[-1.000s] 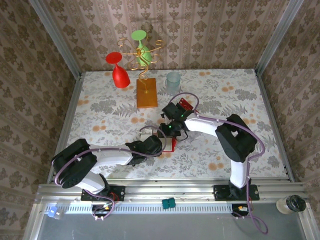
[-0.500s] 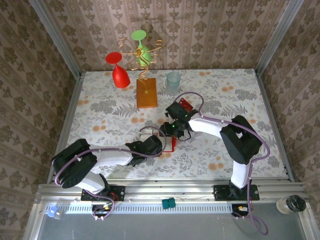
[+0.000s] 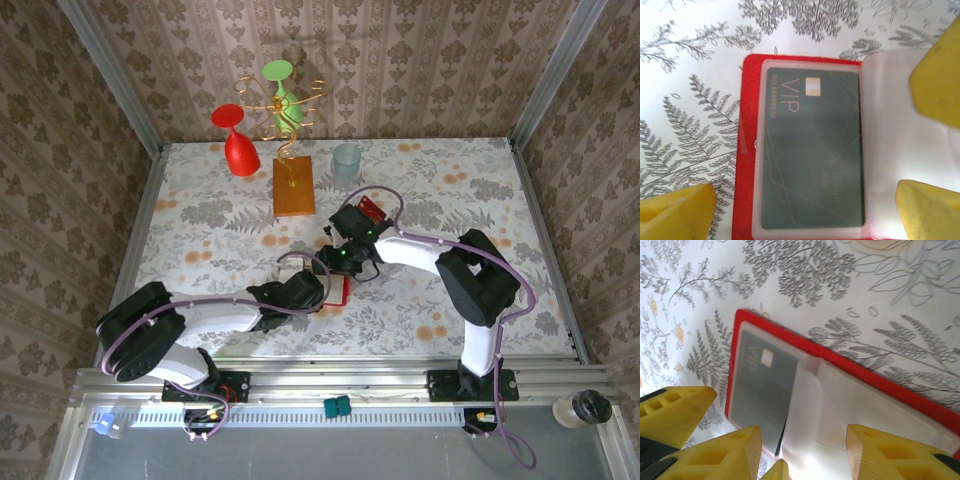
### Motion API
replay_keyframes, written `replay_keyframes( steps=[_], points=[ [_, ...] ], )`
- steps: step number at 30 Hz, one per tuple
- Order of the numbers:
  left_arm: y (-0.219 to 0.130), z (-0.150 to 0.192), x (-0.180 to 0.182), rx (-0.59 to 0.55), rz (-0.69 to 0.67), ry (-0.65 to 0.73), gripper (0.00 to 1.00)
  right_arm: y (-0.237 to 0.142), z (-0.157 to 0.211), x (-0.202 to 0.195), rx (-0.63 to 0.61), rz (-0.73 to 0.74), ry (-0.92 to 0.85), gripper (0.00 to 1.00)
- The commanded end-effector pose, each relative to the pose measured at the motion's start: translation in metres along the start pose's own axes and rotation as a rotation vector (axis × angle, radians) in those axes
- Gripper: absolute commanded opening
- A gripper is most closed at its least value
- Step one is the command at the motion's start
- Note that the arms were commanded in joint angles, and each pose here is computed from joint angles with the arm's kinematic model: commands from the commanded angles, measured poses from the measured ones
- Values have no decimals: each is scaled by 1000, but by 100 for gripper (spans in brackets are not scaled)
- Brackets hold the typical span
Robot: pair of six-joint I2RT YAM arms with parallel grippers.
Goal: Put the credit cards into the card holder
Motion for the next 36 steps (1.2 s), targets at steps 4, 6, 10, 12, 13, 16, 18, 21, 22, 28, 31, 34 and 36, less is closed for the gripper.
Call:
replay_keyframes(
  steps=[4, 6, 10, 12, 13, 16, 18, 21, 22, 28, 31, 34, 36],
  points=[
    [-27, -13, 21, -76, -12, -33, 95, -3, 1, 29, 27, -52, -48, 49],
    [-33, -15, 29, -94, -8, -52, 95, 1, 0, 30, 33, -53, -40, 49],
    [-44, -17, 45, -122, -10, -86, 96, 12, -1, 34, 44, -56, -28, 49],
    [-49, -17, 53, -130, -12, -101, 96, 15, -1, 38, 48, -61, -27, 49],
    [-52, -17, 56, -138, -8, -110, 96, 16, -1, 40, 47, -64, -28, 49],
    [-56, -17, 65, -152, -9, -130, 96, 18, -3, 45, 45, -72, -26, 50],
    [-57, -16, 70, -158, -6, -143, 97, 20, -5, 47, 40, -81, -17, 50],
    [-59, -16, 73, -159, -6, -149, 97, 24, -7, 49, 32, -107, 4, 49],
    [-59, -17, 74, -160, -7, -148, 97, 26, -8, 49, 28, -117, 11, 49],
    [-60, -16, 76, -159, -3, -149, 97, 30, -14, 57, 1, -195, 37, 48],
    [-60, -15, 76, -160, -2, -150, 97, 31, -17, 60, -13, -226, 39, 47],
    [-61, -15, 77, -161, -3, -151, 97, 33, -20, 63, -22, -255, 48, 47],
    [-62, -16, 78, -162, -3, -150, 97, 37, -22, 63, -25, -276, 61, 47]
  ],
)
Point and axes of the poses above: each hand's point on the last joint's axis, 136 mm out from that joint toward the fingers, its own y axis out along the fingers, its own x axis along the line the jaws close on, z = x × y, the point moved 8 cm from there along -y, back along the fingers, and after that the axes turned 4 degrees about -y, right-handed, at the moved point
